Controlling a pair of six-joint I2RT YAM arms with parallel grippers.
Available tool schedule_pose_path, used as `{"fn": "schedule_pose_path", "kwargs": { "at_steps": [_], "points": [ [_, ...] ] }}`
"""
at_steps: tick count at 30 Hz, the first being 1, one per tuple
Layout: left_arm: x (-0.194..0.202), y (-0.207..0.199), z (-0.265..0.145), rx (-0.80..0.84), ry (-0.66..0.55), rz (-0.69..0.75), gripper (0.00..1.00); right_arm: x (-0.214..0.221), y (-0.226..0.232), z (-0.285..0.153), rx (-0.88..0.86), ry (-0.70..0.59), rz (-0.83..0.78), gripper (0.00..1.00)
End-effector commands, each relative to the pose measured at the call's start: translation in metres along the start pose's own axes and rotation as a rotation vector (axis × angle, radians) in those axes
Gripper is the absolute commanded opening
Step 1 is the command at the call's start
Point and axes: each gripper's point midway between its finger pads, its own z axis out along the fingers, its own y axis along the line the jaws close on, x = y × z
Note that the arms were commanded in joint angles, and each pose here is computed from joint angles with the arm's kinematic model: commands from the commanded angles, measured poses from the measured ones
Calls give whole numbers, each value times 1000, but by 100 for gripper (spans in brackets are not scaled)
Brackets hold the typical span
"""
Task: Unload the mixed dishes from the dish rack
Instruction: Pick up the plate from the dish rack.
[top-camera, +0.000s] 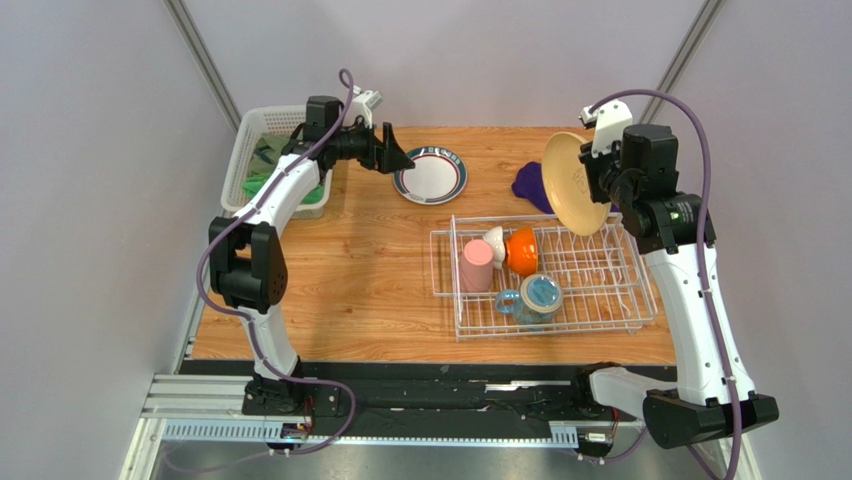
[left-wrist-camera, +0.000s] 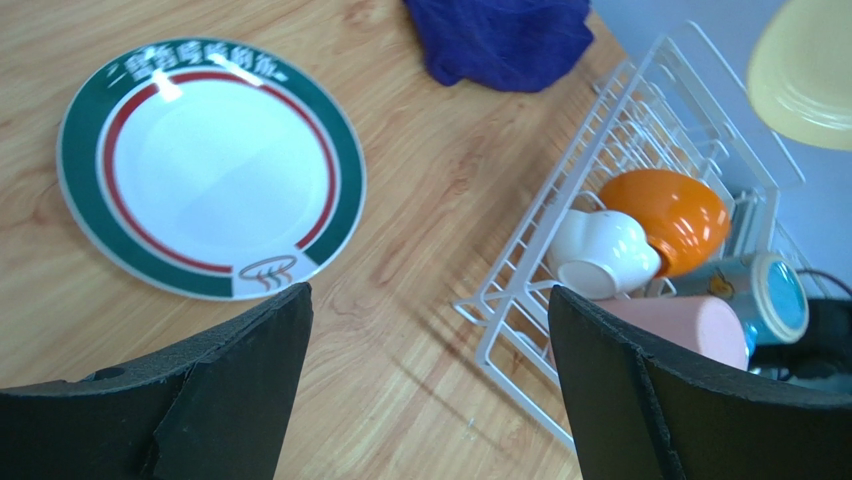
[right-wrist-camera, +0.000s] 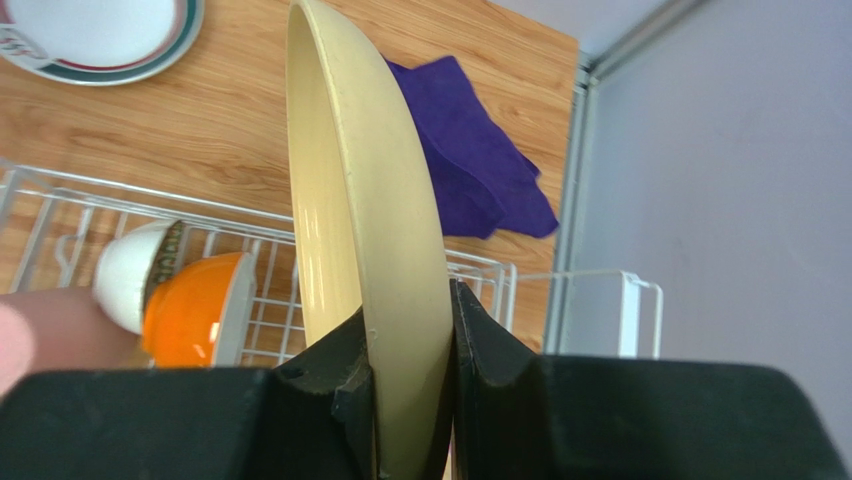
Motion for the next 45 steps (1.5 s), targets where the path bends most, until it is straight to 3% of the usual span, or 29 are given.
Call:
{"fn": "schedule_pose_path", "kwargs": {
  "at_steps": [1,5,15,23,33,41,44,45],
  "points": [
    [-34,-84,-22,237,-78,344,95,-25,30,-5,-202,-79,-16,0],
    [-29,-135,-38,380,-94,511,95,-42,56,-13,-362,-142,-15,0],
    [9,-218,-45,583,-61,621,93,-57,106,-41,-678,-262,-41,0],
    [19,-237,-43,585,-60,684,91,-48,135,-57,-829,-294,-90,0],
    [29,-256,-40,613,-39,668,85,-45,159,-59,-887,-294,-116,0],
    [37,-261,-35,618,-21,659,59,-50,164,-61,-886,-313,-114,0],
    [38,-260,-31,620,-11,643,37,-50,165,-61,-888,-319,-113,0],
    [39,-259,-30,620,-7,635,22,-49,164,-60,-883,-318,-112,0]
  ]
}}
